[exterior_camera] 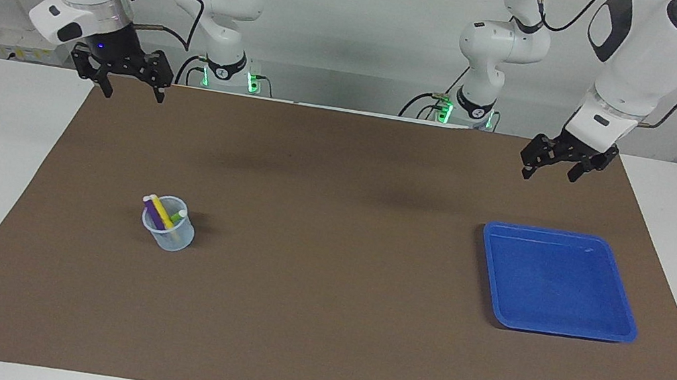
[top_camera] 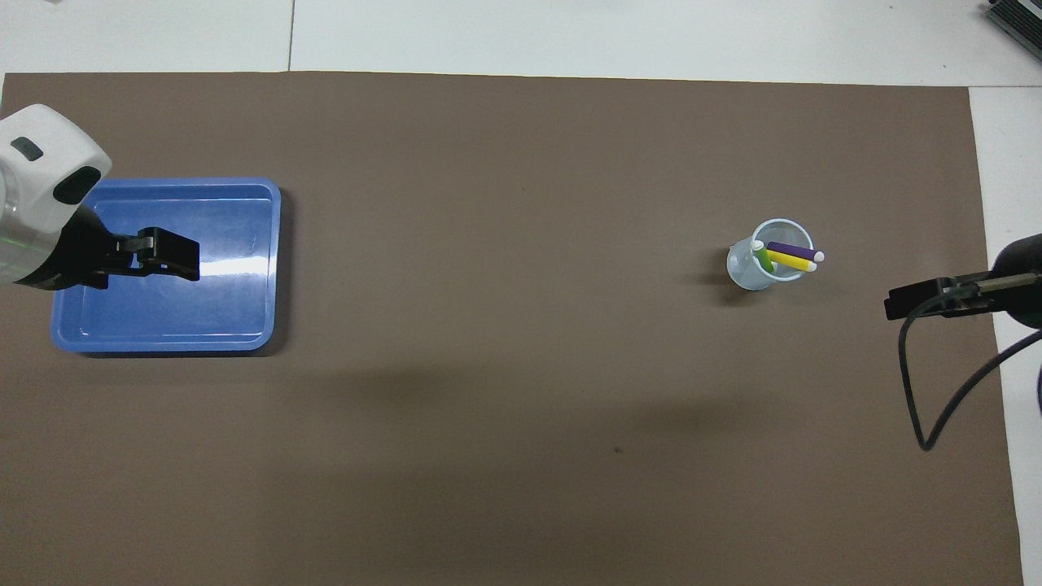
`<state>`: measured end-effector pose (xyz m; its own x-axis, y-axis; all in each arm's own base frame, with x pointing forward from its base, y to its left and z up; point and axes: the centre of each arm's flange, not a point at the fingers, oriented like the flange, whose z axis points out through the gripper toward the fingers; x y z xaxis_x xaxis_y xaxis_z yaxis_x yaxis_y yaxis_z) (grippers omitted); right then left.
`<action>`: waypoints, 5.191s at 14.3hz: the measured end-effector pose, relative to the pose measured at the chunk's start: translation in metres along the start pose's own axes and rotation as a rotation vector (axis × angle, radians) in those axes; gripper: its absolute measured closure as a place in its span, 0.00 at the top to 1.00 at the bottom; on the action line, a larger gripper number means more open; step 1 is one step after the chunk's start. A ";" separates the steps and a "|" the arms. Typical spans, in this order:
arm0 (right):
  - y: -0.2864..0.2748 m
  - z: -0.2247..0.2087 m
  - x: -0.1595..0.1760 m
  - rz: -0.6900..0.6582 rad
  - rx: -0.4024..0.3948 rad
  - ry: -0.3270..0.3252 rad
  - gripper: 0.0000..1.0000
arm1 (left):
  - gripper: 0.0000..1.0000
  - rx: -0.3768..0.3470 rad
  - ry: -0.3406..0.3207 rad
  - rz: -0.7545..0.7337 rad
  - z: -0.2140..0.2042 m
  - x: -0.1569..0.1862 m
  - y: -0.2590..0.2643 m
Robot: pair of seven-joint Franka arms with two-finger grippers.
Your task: Right arm passes pens to left for tray arrangement
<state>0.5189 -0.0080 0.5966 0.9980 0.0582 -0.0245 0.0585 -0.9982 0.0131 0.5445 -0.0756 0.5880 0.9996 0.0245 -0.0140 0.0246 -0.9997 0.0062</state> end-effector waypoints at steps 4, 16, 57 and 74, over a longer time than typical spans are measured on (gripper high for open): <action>0.000 0.000 0.000 0.000 0.000 0.000 1.00 | 1.00 0.000 -0.002 0.000 0.000 0.000 0.000; 0.000 0.000 0.000 0.000 0.000 0.000 1.00 | 1.00 -0.001 0.004 0.010 0.000 0.000 0.006; -0.096 0.205 0.120 -0.514 -0.162 -0.019 0.34 | 1.00 -0.207 -0.128 -0.901 0.041 -0.076 0.130; -0.069 0.079 0.092 -0.433 -0.158 0.002 0.19 | 1.00 -0.222 -0.159 -1.156 0.041 -0.089 0.164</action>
<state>0.6046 0.0651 0.5149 0.8809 0.4696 -0.0592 0.4728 -0.8676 0.1543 0.4588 -0.2417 0.5496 0.3706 0.8948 -0.2492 0.9286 -0.3620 0.0813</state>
